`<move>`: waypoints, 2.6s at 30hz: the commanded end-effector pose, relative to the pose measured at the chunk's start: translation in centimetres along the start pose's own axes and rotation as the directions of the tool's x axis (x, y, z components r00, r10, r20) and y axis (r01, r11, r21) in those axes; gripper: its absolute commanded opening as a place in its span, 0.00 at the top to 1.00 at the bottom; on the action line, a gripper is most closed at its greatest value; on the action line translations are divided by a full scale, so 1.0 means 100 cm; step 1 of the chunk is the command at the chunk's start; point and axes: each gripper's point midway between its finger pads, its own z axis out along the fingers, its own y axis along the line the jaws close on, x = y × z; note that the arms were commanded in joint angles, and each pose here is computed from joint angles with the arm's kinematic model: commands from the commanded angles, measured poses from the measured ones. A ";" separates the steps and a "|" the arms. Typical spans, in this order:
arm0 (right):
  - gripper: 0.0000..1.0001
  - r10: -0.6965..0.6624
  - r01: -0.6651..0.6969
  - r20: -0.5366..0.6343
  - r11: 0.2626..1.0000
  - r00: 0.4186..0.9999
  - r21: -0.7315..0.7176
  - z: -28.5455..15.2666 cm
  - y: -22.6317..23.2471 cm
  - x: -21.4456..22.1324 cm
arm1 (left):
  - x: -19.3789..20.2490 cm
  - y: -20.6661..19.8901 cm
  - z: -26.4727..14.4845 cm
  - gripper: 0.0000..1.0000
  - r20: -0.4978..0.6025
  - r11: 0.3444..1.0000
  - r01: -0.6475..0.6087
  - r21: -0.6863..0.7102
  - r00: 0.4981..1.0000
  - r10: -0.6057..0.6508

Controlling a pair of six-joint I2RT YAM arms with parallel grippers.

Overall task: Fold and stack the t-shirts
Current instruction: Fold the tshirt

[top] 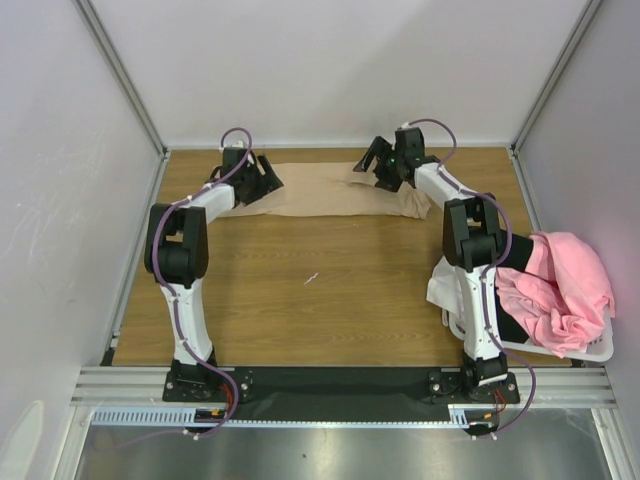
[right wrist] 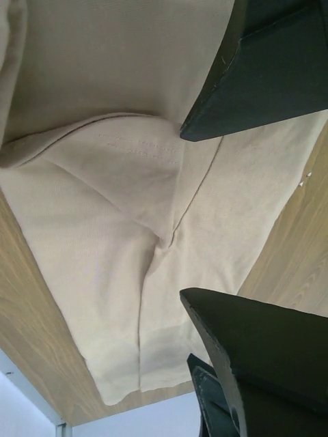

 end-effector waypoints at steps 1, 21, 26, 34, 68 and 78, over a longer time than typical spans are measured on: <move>0.04 -0.001 0.001 0.097 1.000 0.995 0.005 0.001 0.003 -0.029 | -0.014 -0.009 -0.014 0.19 0.033 0.999 -0.023 0.030 0.999 0.022; 0.04 0.014 -0.015 0.053 1.000 0.999 0.020 0.022 0.000 -0.018 | -0.017 0.007 -0.012 0.19 0.025 1.000 0.007 0.018 1.000 -0.007; 0.04 0.016 -0.017 0.046 1.000 0.999 0.020 0.028 0.000 -0.017 | -0.019 0.008 -0.013 0.19 0.026 1.000 0.010 0.016 1.000 -0.010; 0.07 0.040 -0.028 0.083 0.989 0.996 -0.145 0.028 0.042 -0.036 | -0.018 0.010 -0.014 0.18 0.026 1.000 0.011 0.015 1.000 -0.011; 0.04 -0.134 0.096 0.162 0.971 0.978 0.218 -0.085 -0.028 -0.071 | -0.054 0.004 -0.014 0.10 0.050 0.995 -0.078 -0.057 0.995 0.081; 0.10 -0.252 0.229 -0.008 0.867 0.968 0.443 -0.096 -0.082 -0.030 | -0.029 0.025 -0.015 0.11 -0.018 0.991 -0.057 -0.125 0.998 0.055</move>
